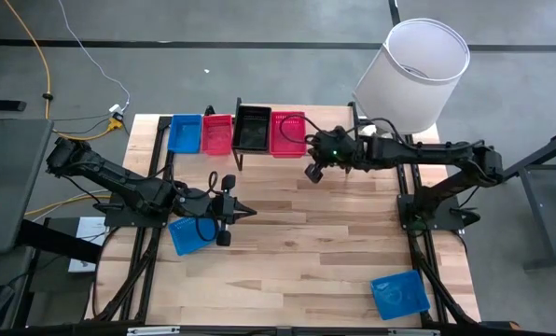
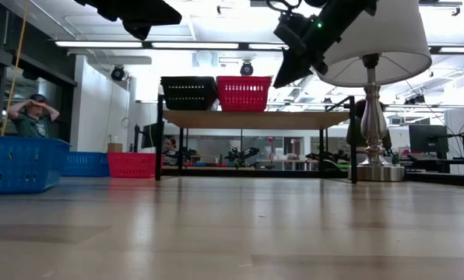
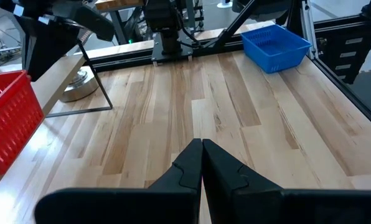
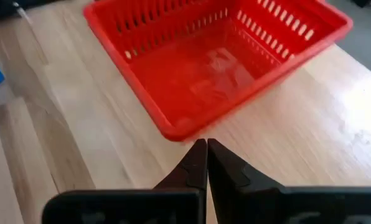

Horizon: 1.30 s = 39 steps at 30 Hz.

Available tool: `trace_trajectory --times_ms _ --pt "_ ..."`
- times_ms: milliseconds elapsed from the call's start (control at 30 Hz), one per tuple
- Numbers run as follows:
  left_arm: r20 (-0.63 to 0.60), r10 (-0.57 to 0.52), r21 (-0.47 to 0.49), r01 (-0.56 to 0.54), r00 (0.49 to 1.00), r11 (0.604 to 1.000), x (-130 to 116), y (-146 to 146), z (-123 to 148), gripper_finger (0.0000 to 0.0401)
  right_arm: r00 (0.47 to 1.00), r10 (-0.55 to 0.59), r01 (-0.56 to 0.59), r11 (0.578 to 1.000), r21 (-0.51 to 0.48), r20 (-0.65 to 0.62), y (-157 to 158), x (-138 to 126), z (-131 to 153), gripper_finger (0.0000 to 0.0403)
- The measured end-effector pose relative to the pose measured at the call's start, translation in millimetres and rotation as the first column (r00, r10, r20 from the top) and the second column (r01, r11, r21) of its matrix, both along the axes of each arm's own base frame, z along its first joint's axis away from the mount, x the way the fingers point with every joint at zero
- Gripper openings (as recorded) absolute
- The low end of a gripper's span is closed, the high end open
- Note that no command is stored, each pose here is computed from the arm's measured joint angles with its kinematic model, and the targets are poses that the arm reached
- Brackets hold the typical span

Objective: Stack baskets on shelf by color
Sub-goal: Stack the bottom red bin on top of the red bin on the shelf

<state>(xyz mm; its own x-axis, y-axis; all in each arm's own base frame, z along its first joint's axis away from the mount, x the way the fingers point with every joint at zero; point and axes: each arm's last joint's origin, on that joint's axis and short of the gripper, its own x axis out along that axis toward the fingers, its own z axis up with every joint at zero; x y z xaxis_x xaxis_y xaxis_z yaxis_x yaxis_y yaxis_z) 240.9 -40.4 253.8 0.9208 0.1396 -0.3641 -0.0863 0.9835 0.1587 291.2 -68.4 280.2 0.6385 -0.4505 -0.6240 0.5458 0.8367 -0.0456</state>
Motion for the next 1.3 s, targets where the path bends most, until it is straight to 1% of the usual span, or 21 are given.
trace_trajectory --times_ms 200,367,567,700,867,933,1033,1133,1200,1300 --pt "0.0 0.0 0.0 0.0 1.0 1.0 0 0 0 0.0 0.999 -0.01 0.011 1.0 -0.02 0.042 0 4 2 0.0" --pt "0.0 0.0 0.0 0.0 1.0 1.0 0 0 0 0.0 0.997 0.013 -0.011 1.0 -0.027 0.072 -4 11 0 0.0" --pt "0.0 0.0 0.0 0.0 1.0 1.0 0 0 0 0.0 0.999 0.024 -0.022 0.999 -0.044 0.038 -9 14 -6 0.0" --pt "0.0 0.0 0.0 0.0 1.0 1.0 0 0 0 0.0 0.999 -0.012 0.015 0.996 -0.084 0.034 -10 12 -4 0.0" --pt "0.0 0.0 0.0 0.0 1.0 1.0 0 0 0 0.0 1.0 0.002 -0.001 0.995 -0.096 0.016 -9 12 -4 0.0" --pt "-0.001 0.0 0.0 0.0 1.0 1.0 0 0 0 0.0 1.0 0.028 -0.028 0.996 -0.084 -0.004 -8 9 -4 0.0" --pt "-0.005 0.0 0.001 0.0 1.0 1.0 0 0 0 0.0 0.995 0.102 -0.101 0.994 -0.033 0.012 -2 7 0 0.0" --pt "-0.005 0.0 0.001 0.0 1.0 1.0 0 0 0 0.0 0.976 0.216 -0.217 0.976 0.029 0.038 5 9 0 0.0" --pt "-0.004 0.0 0.001 0.0 1.0 1.0 0 0 0 0.0 0.963 0.266 -0.268 0.962 0.043 0.051 9 10 0 0.0" --pt "-0.004 0.0 0.001 0.0 1.0 1.0 0 0 0 0.0 0.964 0.26 -0.262 0.965 0.024 0.057 11 13 0 0.0"
